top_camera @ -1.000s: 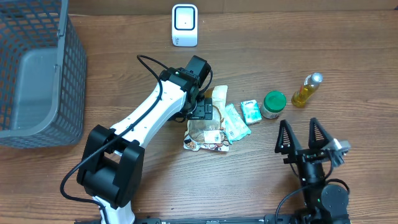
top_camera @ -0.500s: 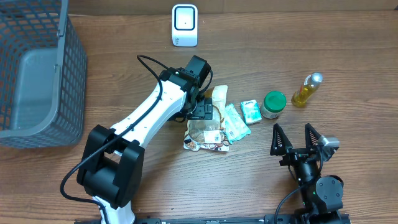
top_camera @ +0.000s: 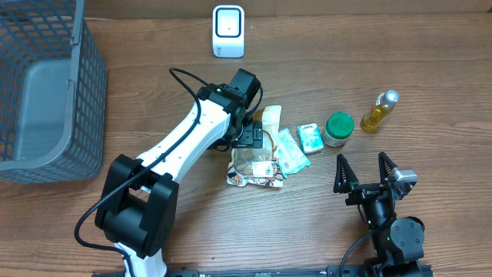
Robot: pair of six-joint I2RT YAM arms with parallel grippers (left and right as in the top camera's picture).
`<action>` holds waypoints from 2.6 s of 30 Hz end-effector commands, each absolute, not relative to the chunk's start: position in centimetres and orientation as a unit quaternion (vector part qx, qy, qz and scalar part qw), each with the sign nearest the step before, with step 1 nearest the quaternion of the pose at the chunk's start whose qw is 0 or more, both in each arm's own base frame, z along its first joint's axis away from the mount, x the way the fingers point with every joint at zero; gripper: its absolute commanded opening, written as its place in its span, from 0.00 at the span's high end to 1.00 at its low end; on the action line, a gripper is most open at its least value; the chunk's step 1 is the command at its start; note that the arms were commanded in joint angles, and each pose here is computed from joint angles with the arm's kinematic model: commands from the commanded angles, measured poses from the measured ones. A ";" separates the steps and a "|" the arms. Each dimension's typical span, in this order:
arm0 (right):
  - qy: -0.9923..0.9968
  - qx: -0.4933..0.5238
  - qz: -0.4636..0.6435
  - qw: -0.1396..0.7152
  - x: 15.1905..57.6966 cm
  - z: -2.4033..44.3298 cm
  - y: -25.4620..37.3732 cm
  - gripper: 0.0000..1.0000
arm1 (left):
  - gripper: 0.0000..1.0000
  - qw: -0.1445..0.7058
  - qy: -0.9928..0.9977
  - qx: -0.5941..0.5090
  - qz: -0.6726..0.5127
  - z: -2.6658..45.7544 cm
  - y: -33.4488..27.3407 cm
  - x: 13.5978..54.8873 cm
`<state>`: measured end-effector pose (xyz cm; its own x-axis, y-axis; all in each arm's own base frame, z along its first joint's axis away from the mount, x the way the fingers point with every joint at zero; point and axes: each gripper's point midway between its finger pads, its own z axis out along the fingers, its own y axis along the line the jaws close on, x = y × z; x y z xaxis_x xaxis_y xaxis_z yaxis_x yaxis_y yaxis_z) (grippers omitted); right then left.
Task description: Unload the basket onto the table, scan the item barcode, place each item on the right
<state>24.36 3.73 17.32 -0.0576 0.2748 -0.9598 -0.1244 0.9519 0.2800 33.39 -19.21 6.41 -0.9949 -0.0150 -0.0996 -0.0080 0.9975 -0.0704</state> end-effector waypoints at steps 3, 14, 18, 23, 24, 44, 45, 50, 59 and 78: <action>0.712 0.048 0.144 0.686 24.4 17.1 3.8 0.00 | 0.00 0.052 0.998 -0.014 -0.030 6.2 -19.0 33.4; 0.712 0.048 0.144 0.686 24.4 17.1 3.8 0.00 | 0.00 0.052 0.998 -0.014 -0.030 6.2 -19.0 33.4; 0.712 0.048 0.144 0.686 24.4 17.1 3.8 0.00 | 0.00 0.052 0.998 -0.014 -0.030 6.2 -19.0 33.4; 0.712 0.048 0.144 0.686 24.4 17.1 3.8 0.00 | 0.00 0.052 0.998 -0.014 -0.030 6.2 -19.0 33.4; 0.712 0.048 0.144 0.686 24.4 17.1 3.8 0.00 | 0.00 0.052 0.998 -0.014 -0.030 6.2 -19.0 33.4; 0.712 0.048 0.144 0.686 24.4 17.1 3.8 0.00 | 0.01 0.052 0.998 -0.014 -0.030 6.2 -19.0 33.4; 0.712 0.048 0.144 0.686 24.4 17.1 3.8 0.00 | 0.00 0.052 0.998 -0.014 -0.030 6.2 -19.0 33.4; 0.712 0.048 0.144 0.686 24.4 17.1 3.8 0.00 | 0.00 0.052 0.998 -0.014 -0.030 6.2 -19.0 33.4; 0.712 0.048 0.144 0.686 24.4 17.1 3.8 0.00 | 0.00 0.052 0.998 -0.014 -0.030 6.2 -19.0 33.4; 0.712 0.048 0.144 0.686 24.4 17.1 3.8 0.00 | 0.00 0.060 0.998 -0.017 -0.011 6.1 -18.3 33.7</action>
<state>24.34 3.85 17.32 -0.0588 0.2687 -0.9614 -0.1313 0.9527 0.2743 33.65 -18.74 6.41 -0.9932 -0.0159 -0.1151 -0.0110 0.9990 -0.0430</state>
